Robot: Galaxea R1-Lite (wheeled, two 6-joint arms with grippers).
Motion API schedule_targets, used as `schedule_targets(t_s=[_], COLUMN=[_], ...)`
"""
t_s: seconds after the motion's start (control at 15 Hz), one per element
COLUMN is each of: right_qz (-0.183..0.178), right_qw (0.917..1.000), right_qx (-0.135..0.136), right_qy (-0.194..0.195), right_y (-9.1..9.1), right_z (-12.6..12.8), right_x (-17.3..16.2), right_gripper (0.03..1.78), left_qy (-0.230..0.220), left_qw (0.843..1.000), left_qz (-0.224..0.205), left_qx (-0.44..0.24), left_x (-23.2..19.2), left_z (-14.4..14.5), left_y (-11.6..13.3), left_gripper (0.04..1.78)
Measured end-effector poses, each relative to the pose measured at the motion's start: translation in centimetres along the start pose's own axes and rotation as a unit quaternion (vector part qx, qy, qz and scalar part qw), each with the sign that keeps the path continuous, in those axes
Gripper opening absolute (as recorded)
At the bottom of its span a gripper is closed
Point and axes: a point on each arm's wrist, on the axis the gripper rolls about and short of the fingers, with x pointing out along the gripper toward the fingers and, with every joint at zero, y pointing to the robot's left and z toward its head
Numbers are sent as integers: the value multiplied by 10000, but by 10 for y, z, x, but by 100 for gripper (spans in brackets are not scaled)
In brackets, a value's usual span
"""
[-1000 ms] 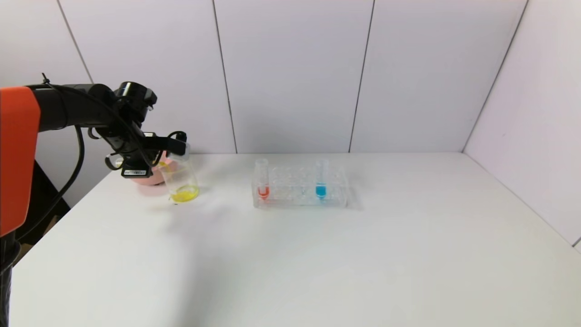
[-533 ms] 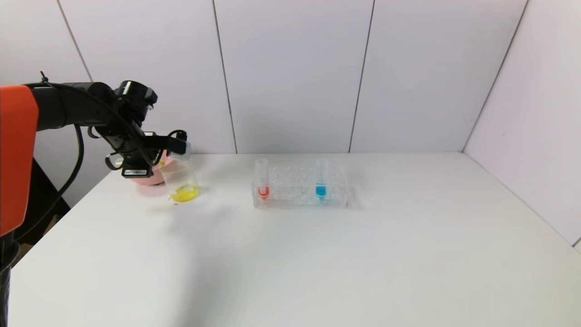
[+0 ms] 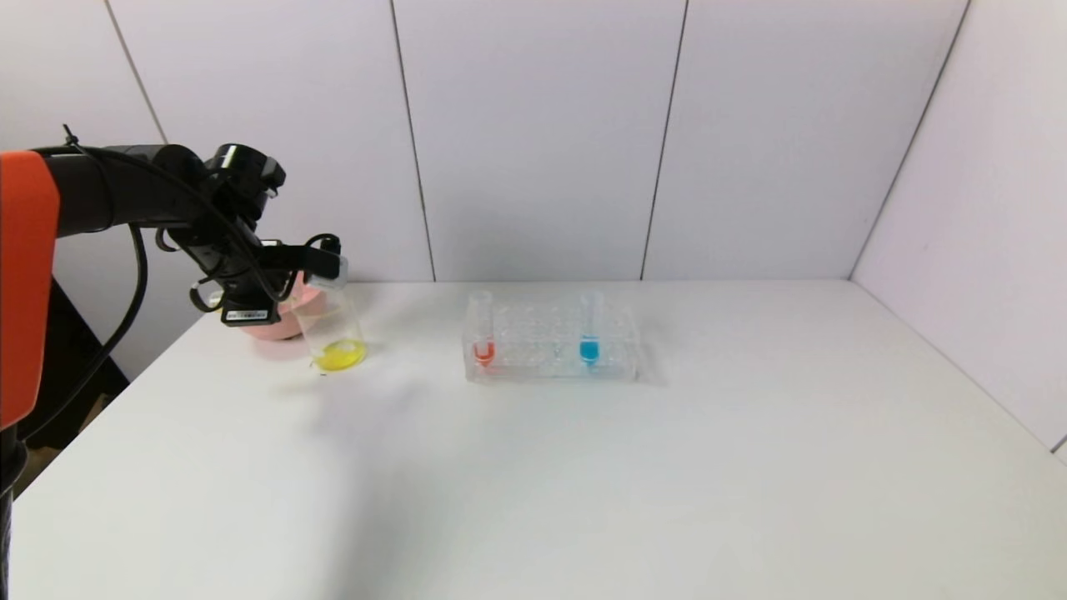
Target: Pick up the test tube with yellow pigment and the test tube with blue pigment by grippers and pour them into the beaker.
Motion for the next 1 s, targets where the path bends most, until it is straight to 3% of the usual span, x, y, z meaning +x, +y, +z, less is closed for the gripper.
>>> schedule_targets(t_s=[1.0], right_qz=[0], right_qw=[10000], right_qx=[0], right_qy=[-2], right_y=[0], right_z=[0], right_x=[0], right_gripper=[177], left_qy=[-53], left_qw=[9995], left_qz=[-252], left_qx=[-174], left_x=[-3], left_z=[-2], left_y=[-5], left_gripper=[54])
